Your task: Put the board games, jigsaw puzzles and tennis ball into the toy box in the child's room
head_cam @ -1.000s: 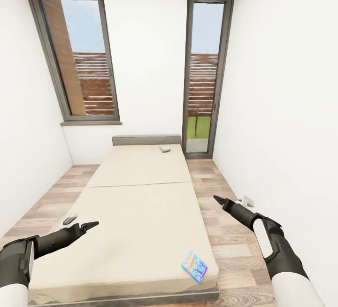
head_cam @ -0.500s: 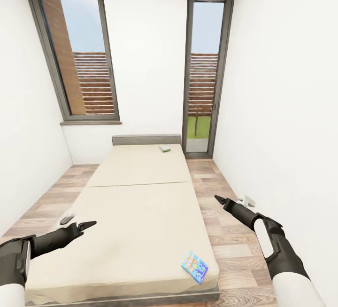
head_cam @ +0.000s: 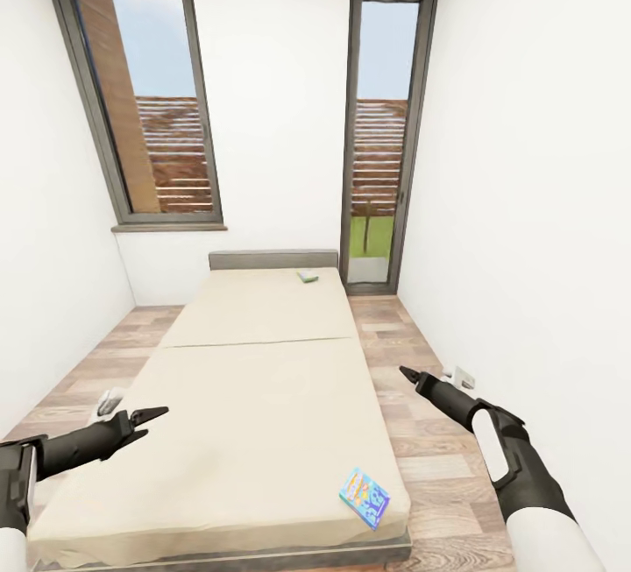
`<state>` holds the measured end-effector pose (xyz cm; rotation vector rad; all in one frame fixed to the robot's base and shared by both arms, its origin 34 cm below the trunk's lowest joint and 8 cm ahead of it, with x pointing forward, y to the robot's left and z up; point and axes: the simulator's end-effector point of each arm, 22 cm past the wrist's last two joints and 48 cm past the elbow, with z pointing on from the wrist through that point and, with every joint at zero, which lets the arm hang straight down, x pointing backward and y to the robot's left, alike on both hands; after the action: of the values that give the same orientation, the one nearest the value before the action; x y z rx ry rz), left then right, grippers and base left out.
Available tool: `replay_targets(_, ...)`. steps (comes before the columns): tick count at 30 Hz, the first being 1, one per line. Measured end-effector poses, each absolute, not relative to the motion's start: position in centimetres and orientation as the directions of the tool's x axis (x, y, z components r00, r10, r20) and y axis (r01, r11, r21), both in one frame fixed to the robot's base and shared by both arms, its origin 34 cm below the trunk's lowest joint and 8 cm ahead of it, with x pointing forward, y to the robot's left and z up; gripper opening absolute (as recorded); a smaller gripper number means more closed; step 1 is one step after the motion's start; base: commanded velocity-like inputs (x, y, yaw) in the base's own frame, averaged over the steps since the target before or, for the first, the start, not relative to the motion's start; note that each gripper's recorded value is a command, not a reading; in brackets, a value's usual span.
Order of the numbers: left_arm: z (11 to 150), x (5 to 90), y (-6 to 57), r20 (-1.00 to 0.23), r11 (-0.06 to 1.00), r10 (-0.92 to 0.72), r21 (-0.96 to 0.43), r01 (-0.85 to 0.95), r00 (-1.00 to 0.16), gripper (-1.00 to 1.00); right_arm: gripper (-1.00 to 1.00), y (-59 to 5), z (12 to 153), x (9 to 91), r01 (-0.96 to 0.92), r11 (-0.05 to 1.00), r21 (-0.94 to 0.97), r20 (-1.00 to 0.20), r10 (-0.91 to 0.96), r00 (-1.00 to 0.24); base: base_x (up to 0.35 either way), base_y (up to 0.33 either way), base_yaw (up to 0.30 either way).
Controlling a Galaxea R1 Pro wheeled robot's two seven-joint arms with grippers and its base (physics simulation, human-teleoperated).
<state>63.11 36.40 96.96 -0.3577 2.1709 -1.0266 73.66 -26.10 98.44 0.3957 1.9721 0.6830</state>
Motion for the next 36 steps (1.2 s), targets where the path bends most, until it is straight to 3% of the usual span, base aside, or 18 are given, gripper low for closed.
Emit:
replay_targets(7,99.0,62.8,35.1,-0.481,0.569,-0.499,-0.809,0.146,-0.721,1.00,1.00,-26.4,93.6,72.7,0.080,0.760,0.645,-0.623,0.583,-0.522,0.000,0.000,0.000)
replay_targets(13,98.7,62.9,35.0,-0.480,0.557,-0.498,-0.815,0.158,-0.722,1.00,1.00,-28.4,88.1,70.7,0.240,0.632,0.737,-0.457,0.727,-0.513,0.000,0.000,0.000)
replay_targets(23,97.7,63.1,34.8,-0.480,0.552,-0.498,-0.818,0.163,-0.722,1.00,1.00,-28.6,85.4,70.2,0.319,0.480,0.817,-0.318,0.837,-0.446,0.000,0.000,0.000)
replay_targets(36,96.0,63.4,34.5,-0.478,0.551,-0.495,-0.818,0.163,-0.726,1.00,1.00,-30.1,83.5,70.2,0.350,0.447,0.823,-0.295,0.864,-0.409,-0.062,0.000,0.000)
